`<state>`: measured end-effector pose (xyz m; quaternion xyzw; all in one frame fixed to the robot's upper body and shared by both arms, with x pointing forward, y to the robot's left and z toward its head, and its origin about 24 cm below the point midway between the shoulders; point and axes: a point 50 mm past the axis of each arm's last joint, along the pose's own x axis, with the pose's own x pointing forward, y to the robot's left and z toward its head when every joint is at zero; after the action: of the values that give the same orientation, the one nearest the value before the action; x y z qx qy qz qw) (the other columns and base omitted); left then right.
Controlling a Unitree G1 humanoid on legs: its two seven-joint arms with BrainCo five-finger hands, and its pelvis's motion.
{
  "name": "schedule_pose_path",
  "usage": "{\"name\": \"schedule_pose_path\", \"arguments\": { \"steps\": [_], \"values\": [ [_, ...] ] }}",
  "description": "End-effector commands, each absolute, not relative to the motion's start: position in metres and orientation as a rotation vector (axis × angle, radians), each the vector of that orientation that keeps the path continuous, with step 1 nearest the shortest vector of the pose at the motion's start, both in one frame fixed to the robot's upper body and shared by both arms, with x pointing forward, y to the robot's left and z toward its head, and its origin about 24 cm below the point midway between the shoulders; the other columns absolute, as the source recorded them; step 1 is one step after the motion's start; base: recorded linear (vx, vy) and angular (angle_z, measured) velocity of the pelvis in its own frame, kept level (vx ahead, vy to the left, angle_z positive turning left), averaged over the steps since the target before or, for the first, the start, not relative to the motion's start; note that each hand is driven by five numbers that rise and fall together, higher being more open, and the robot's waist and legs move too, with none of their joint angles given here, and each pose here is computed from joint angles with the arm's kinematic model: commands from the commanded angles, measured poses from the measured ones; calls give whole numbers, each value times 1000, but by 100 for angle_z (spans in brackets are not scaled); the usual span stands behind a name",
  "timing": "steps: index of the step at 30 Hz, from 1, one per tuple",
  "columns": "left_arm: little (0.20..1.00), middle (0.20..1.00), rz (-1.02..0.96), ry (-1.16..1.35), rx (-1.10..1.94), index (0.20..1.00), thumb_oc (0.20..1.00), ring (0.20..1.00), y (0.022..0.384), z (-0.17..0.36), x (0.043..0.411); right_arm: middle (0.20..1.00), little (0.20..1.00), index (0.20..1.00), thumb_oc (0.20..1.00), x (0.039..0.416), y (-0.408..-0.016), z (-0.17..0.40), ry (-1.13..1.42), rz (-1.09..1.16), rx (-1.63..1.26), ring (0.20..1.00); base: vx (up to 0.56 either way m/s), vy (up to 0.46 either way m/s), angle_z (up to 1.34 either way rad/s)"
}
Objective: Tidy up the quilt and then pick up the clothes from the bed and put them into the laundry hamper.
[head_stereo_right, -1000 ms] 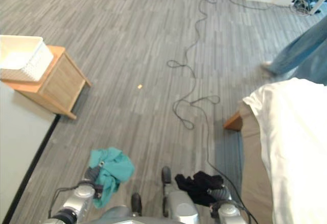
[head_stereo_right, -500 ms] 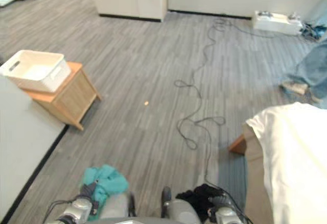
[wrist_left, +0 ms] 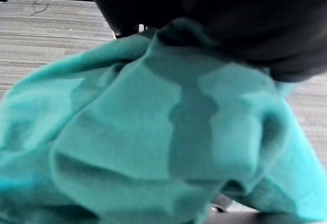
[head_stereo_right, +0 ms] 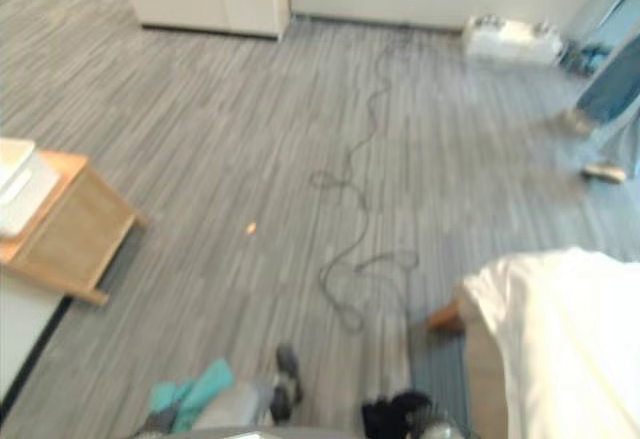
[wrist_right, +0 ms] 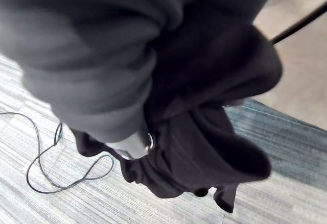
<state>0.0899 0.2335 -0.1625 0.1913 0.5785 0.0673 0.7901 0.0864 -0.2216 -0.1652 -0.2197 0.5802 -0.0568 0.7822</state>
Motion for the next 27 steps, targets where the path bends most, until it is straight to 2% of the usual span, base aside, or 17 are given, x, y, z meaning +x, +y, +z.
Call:
{"name": "schedule_pose_path", "arguments": {
  "steps": [1,3,7,10,14,18,20,23,27],
  "values": [
    [200,200,99,1145,498,200,200,200,233,-154,123,200,200,200,200,147,-236,-142,1045,-165,-517,200,543,93,26],
    [200,200,87,1130,514,200,200,200,232,-152,129,200,200,200,200,150,-237,-141,1034,-166,-515,200,642,67,124],
    [200,200,90,988,532,200,200,200,227,-137,167,200,200,200,200,155,-245,-135,995,-194,-518,200,883,-166,159],
    [200,200,83,936,524,200,200,200,219,-132,182,200,200,200,200,137,-257,-139,1060,-232,-542,200,799,-320,193],
    [200,200,126,969,467,200,200,200,220,-137,170,200,200,200,200,136,-257,-140,1068,-193,-577,200,494,-398,126],
    [200,200,151,1021,441,200,200,200,224,-144,154,200,200,200,200,152,-267,-131,1024,-202,-608,200,524,-419,126],
    [200,200,155,1035,436,200,200,200,224,-145,149,200,200,200,200,153,-268,-130,1022,-205,-609,200,323,-73,61],
    [200,200,144,1150,453,200,200,200,229,-156,116,200,200,200,200,146,-271,-132,1037,-225,-605,200,755,-20,56],
    [200,200,157,1228,464,200,200,200,235,-161,94,200,200,200,200,140,-268,-136,1064,-202,-615,200,703,54,116]
  ]
}}
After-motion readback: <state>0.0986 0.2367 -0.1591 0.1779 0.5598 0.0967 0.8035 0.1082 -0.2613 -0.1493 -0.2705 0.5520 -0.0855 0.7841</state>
